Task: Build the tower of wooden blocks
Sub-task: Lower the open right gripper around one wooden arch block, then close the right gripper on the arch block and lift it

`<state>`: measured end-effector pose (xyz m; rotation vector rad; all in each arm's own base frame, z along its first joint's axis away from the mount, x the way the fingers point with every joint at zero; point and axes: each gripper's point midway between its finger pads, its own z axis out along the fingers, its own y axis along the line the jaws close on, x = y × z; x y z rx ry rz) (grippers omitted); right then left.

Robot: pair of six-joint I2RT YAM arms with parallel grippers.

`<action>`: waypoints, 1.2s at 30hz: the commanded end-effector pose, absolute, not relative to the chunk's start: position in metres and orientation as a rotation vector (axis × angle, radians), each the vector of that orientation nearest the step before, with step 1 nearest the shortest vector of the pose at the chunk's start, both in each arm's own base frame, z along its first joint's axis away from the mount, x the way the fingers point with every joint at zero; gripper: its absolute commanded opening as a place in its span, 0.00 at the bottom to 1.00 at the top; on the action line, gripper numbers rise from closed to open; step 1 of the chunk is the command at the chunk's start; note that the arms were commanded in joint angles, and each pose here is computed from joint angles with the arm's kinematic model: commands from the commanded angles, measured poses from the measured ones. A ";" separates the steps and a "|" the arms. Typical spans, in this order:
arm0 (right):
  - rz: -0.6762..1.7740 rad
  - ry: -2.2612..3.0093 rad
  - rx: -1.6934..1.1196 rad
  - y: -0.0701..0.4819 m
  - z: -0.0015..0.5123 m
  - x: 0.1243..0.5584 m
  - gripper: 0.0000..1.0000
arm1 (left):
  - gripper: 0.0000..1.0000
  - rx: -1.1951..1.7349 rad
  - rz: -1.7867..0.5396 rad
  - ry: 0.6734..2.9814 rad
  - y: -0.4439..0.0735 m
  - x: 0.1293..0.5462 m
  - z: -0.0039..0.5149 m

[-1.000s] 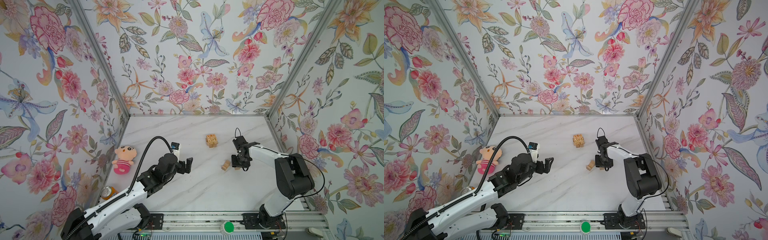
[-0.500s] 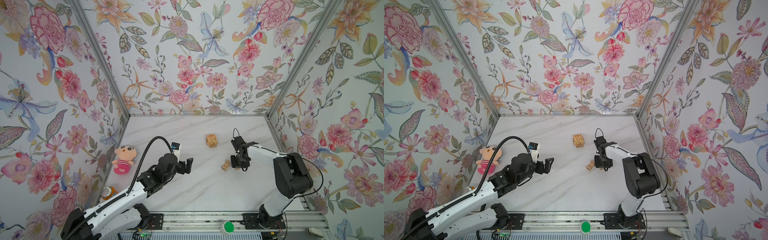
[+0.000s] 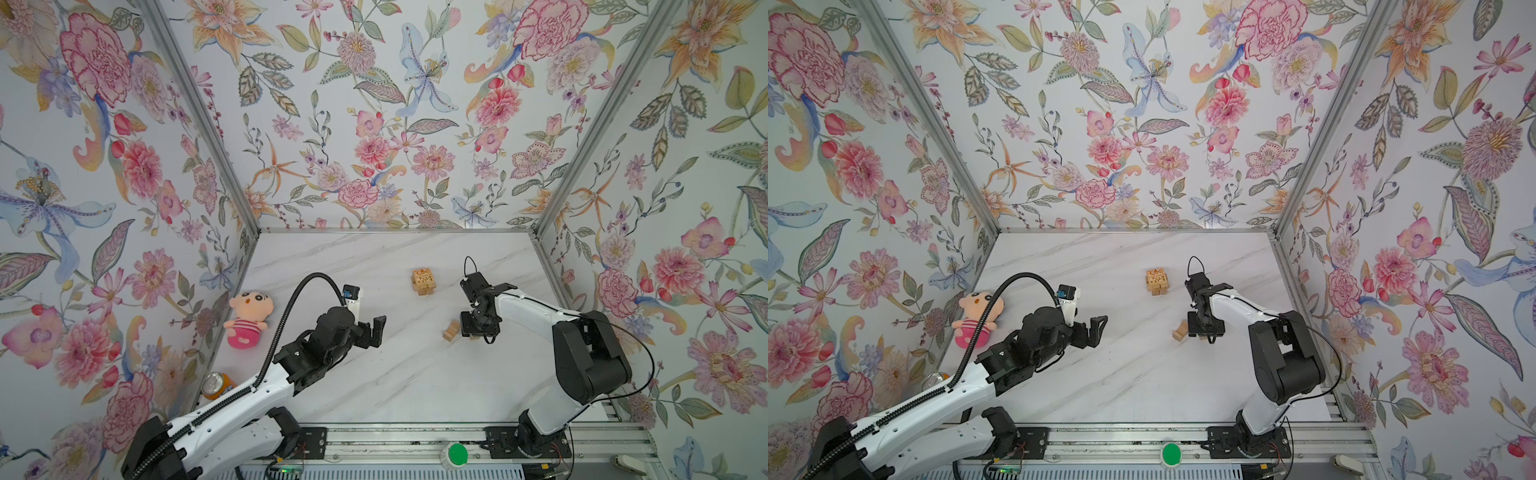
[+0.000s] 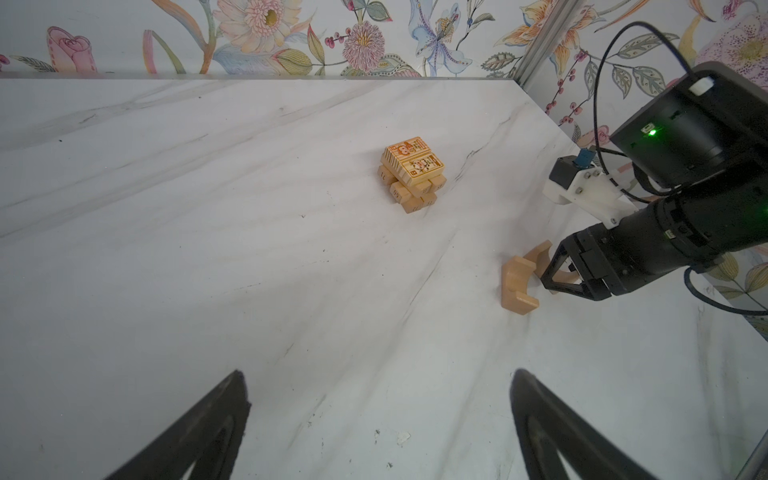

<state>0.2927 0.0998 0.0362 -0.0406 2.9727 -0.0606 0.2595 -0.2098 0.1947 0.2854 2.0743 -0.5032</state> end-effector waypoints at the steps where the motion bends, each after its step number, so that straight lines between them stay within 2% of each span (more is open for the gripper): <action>1: -0.073 2.949 -0.024 0.099 0.054 0.290 0.57 | 0.99 0.290 -0.496 2.056 -0.205 0.260 0.200; 22: -0.126 2.988 -0.048 0.094 0.039 0.286 0.55 | 0.99 0.278 -0.498 2.056 -0.202 0.258 0.202; 36: -0.117 2.991 -0.054 0.093 0.034 0.289 0.49 | 0.99 0.279 -0.493 2.065 -0.204 0.260 0.201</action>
